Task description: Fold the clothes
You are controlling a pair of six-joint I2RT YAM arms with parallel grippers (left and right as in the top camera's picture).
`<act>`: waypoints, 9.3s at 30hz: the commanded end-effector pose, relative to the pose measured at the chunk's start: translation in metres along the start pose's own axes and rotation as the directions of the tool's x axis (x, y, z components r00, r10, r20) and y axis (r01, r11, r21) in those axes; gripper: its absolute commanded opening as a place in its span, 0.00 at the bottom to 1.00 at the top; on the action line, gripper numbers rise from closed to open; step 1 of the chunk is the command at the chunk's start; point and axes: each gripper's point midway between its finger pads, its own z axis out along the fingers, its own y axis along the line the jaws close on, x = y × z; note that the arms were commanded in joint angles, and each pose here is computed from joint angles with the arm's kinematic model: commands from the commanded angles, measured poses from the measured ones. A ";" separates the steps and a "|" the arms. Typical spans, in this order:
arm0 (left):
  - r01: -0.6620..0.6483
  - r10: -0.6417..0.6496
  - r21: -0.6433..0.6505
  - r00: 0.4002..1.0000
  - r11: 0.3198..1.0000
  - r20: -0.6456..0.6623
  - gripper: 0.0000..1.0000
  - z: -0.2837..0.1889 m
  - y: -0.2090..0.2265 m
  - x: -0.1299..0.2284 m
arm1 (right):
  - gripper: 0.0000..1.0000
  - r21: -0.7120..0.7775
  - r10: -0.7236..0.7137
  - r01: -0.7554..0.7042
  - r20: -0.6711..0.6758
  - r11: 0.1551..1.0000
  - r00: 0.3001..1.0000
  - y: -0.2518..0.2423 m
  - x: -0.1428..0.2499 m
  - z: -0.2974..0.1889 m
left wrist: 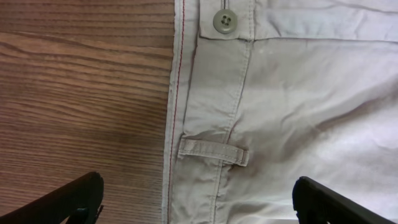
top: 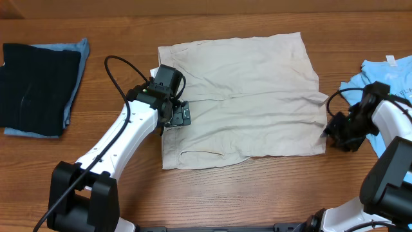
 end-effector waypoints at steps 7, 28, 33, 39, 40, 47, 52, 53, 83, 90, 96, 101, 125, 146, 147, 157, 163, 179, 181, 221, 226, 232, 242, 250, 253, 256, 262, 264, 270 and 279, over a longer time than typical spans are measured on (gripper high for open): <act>0.033 -0.033 0.003 0.999 0.999 0.039 1.00 -0.009 0.001 -0.010 | 0.04 0.016 -0.013 0.013 0.017 1.000 1.000 -0.005 0.004 0.009; 0.249 -0.198 0.260 0.958 0.933 -0.209 0.14 0.045 0.019 0.002 | 0.04 0.013 -0.016 0.015 0.051 1.000 0.999 -0.003 -0.004 0.009; 0.169 -0.108 0.327 0.975 0.930 -0.196 0.43 0.075 0.001 -0.003 | 0.04 0.011 -0.016 0.016 0.054 1.000 0.998 -0.003 -0.005 0.009; 0.122 -0.065 0.338 0.982 0.933 -0.176 0.50 0.079 0.000 -0.005 | 0.04 0.011 -0.017 0.016 0.057 1.000 0.998 -0.002 -0.005 0.009; 0.122 -0.065 0.338 0.983 0.933 -0.174 0.49 0.079 0.000 -0.005 | 0.04 0.011 -0.017 0.016 0.056 1.000 0.998 -0.003 -0.005 0.009; 0.129 -0.051 0.441 0.982 0.888 -0.183 0.38 0.070 -0.018 -0.007 | 0.04 0.011 -0.017 0.016 0.056 1.000 0.998 -0.003 -0.005 0.009; 0.131 -0.050 0.448 0.981 0.884 -0.188 0.44 0.069 -0.019 -0.007 | 0.04 0.011 -0.017 0.017 0.057 1.000 0.998 -0.002 -0.006 0.009; 0.131 -0.050 0.448 0.981 0.884 -0.189 0.45 0.069 -0.019 -0.006 | 0.04 0.011 -0.017 0.017 0.057 1.000 0.998 -0.002 -0.006 0.009; 0.173 -0.054 0.337 0.941 0.926 -0.335 0.07 0.057 -0.001 0.024 | 0.04 0.011 -0.017 0.016 0.057 1.000 0.998 -0.003 -0.006 0.009; 0.152 -0.092 0.151 0.935 0.977 -0.342 0.04 0.064 0.031 0.034 | 0.04 0.029 -0.013 0.011 0.063 1.000 0.998 -0.006 -0.007 0.009; 0.148 -0.092 0.145 0.938 0.978 -0.334 0.11 0.065 0.032 0.032 | 0.04 -0.079 -0.054 0.055 0.018 0.995 0.998 0.013 0.003 0.008; 0.148 -0.092 0.148 0.939 0.978 -0.330 0.12 0.065 0.032 0.031 | 0.15 -0.181 -0.148 0.154 0.048 0.971 0.988 0.032 -0.002 0.005; 0.148 -0.092 0.154 0.941 0.977 -0.325 0.12 0.064 0.030 0.028 | 0.28 -0.255 -0.310 0.359 0.211 0.898 0.927 0.057 -0.035 0.009; 0.151 -0.091 0.165 0.941 0.975 -0.327 0.12 0.064 0.028 0.028 | 0.04 -0.168 -0.248 0.276 0.169 0.946 0.954 0.032 -0.038 0.008; 0.151 -0.092 0.160 0.941 0.975 -0.325 0.12 0.064 0.029 0.028 | 0.04 -0.133 -0.206 0.227 0.154 0.965 0.966 0.024 -0.040 0.002; 0.149 -0.097 0.154 0.949 0.977 -0.301 0.04 0.054 0.029 0.013 | 0.04 -0.079 -0.125 0.139 0.166 0.987 0.978 0.007 -0.052 -0.011; 0.133 -0.109 0.059 0.947 0.989 -0.303 0.04 0.050 0.045 0.014 | 0.04 -0.075 -0.109 0.123 0.170 0.990 0.979 0.004 -0.051 -0.002; 0.175 -0.149 0.232 0.981 0.957 -0.125 0.81 -0.054 0.011 -0.070 | 0.43 -0.268 -0.205 0.242 0.156 0.933 0.966 0.070 -0.047 -0.091; 0.161 -0.119 0.300 0.981 0.940 -0.155 0.55 -0.055 -0.001 -0.065 | 0.18 -0.358 -0.302 0.321 0.110 0.877 0.947 0.094 -0.022 -0.086; 0.086 -0.056 0.134 0.974 0.987 -0.219 0.04 -0.005 -0.002 -0.003 | 0.05 -0.013 -0.122 0.122 0.034 0.992 0.992 0.049 0.010 0.030; 0.104 -0.078 0.071 0.950 0.992 -0.301 0.04 -0.009 0.013 0.017 | 0.10 -0.005 -0.131 0.132 0.002 0.991 0.991 0.056 0.011 -0.004; 0.160 -0.154 -0.009 0.932 0.987 -0.328 0.04 -0.008 0.032 0.024 | 0.34 0.176 0.012 -0.007 -0.022 0.984 1.000 0.011 0.027 -0.023; 0.179 -0.168 0.017 0.947 0.984 -0.274 0.40 -0.002 0.027 0.010 | 0.83 0.240 0.258 -0.235 -0.065 0.942 0.964 -0.017 0.058 0.012; 0.168 -0.159 0.004 0.940 0.986 -0.302 0.38 -0.004 0.026 0.019 | 0.52 0.209 0.284 -0.277 -0.005 0.938 0.959 -0.024 0.054 0.042; 0.150 -0.146 -0.012 0.930 0.989 -0.339 0.29 -0.007 0.025 0.030 | 0.21 0.198 0.271 -0.273 0.037 0.942 0.962 -0.023 0.044 0.043; 0.125 -0.121 -0.014 0.911 0.992 -0.393 0.45 -0.008 0.019 0.048 | 0.04 0.184 0.266 -0.271 0.050 0.945 0.963 -0.021 0.040 0.043; 0.126 -0.132 -0.048 0.832 0.991 -0.538 0.42 0.018 0.013 0.120 | 0.04 0.176 0.265 -0.270 0.055 0.946 0.963 -0.019 0.038 0.044; 0.136 -0.151 -0.067 0.818 0.988 -0.555 0.43 0.021 0.015 0.130 | 0.04 0.174 0.251 -0.257 0.054 0.951 0.966 -0.019 0.037 0.044; 0.176 -0.210 -0.115 0.781 0.978 -0.589 0.62 0.016 0.019 0.142 | 0.04 0.166 0.233 -0.238 0.047 0.957 0.971 -0.017 0.037 0.044; 0.423 -0.555 -0.361 0.677 0.831 -0.484 0.54 0.018 0.031 0.148 | 0.04 0.151 0.233 -0.237 0.041 0.960 0.972 -0.014 0.037 0.045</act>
